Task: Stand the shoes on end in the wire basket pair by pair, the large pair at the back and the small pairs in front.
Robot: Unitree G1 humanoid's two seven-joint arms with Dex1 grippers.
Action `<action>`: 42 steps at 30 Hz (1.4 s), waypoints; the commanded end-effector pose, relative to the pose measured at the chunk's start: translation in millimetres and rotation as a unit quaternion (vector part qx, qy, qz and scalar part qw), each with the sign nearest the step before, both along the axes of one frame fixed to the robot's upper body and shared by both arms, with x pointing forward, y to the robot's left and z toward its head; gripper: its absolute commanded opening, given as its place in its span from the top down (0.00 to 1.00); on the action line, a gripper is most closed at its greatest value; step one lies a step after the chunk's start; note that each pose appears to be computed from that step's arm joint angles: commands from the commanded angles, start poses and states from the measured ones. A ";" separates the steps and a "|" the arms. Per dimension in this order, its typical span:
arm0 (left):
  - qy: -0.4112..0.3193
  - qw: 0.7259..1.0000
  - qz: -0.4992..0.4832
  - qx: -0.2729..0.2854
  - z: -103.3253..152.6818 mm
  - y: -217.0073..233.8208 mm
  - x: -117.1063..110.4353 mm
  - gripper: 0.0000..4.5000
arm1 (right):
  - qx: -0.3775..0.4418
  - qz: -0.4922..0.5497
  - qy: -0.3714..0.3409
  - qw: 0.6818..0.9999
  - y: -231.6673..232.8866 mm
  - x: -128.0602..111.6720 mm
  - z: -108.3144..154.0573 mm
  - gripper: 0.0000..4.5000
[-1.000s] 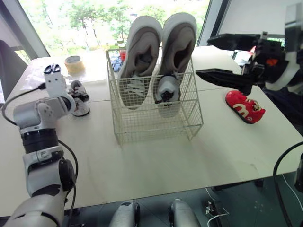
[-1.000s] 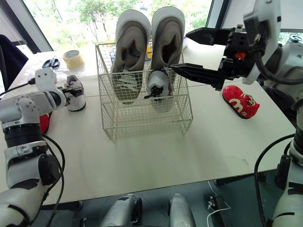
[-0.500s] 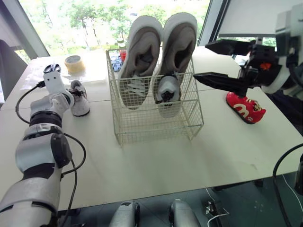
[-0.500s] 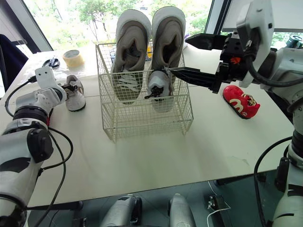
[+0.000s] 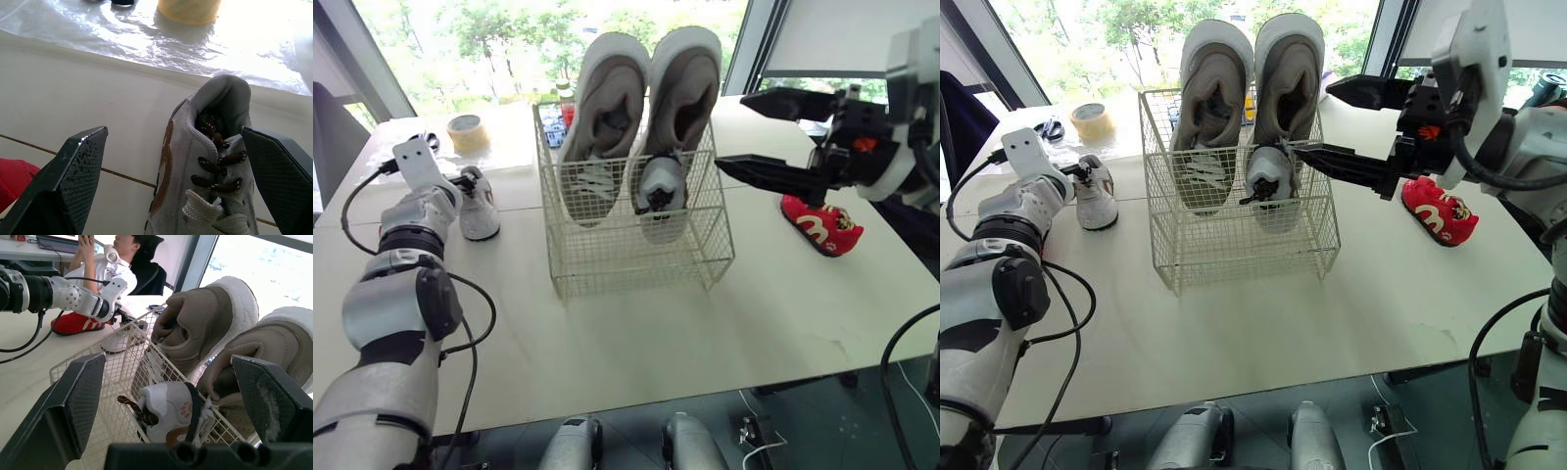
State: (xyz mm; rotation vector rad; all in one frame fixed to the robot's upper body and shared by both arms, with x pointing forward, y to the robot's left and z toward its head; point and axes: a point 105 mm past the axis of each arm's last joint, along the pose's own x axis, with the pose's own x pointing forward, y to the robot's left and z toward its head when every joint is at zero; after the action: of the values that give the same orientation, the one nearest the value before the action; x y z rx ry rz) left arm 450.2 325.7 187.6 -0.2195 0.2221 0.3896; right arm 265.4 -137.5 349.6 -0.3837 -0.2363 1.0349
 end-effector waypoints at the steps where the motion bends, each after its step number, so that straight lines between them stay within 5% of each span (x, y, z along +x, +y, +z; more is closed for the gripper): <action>1: -0.009 1.000 0.003 0.000 5.8 4.8 -1.2 0.00 | 0.000 -0.005 -0.030 1.000 -3.4 -7.8 11.6 0.01; 13: 0.050 0.999 0.001 -0.005 -34.0 -4.7 -5.1 0.00 | -0.009 -0.014 -0.033 0.999 -5.7 -8.0 11.5 0.01; 16: 0.066 0.998 -0.005 -0.005 -43.2 -6.5 -6.9 0.18 | -0.012 -0.019 -0.034 0.999 -6.8 -8.0 11.3 0.00; 23: 0.071 0.997 -0.008 -0.012 -47.6 -5.2 -8.9 0.96 | -0.014 -0.024 -0.036 0.999 -7.6 -7.7 11.0 0.00; 25: 0.065 0.998 -0.005 -0.016 -44.5 -3.2 -8.9 0.99 | -0.014 -0.024 -0.036 0.999 -7.6 -7.2 10.7 0.00; 29: 0.010 0.999 -0.006 -0.038 -15.1 -0.7 -2.9 0.99 | -0.013 -0.023 -0.035 0.999 -7.3 -5.9 10.0 0.00; 33: -0.150 0.987 -0.048 -0.034 63.4 -8.1 8.1 0.99 | -0.012 -0.022 -0.034 0.999 -7.5 -5.0 9.8 0.00; 36: -0.295 0.949 -0.109 -0.035 129.6 -27.4 1.2 0.99 | -0.012 -0.019 -0.032 0.999 -6.4 -2.7 8.8 0.00; 39: -0.391 0.907 -0.152 -0.023 169.7 -46.3 -31.2 0.99 | -0.012 -0.012 -0.031 0.999 -5.6 0.3 8.1 0.00; 42: -0.451 0.877 -0.167 -0.009 181.3 -65.5 -75.9 0.99 | -0.010 -0.003 -0.030 0.999 -4.2 4.5 7.5 0.00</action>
State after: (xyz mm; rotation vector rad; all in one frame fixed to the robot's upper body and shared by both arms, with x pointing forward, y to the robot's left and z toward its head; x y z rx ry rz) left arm 402.0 265.3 350.3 -0.3526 -0.5618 -0.0635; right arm 273.7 -143.5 345.5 -0.4077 -0.2175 1.0168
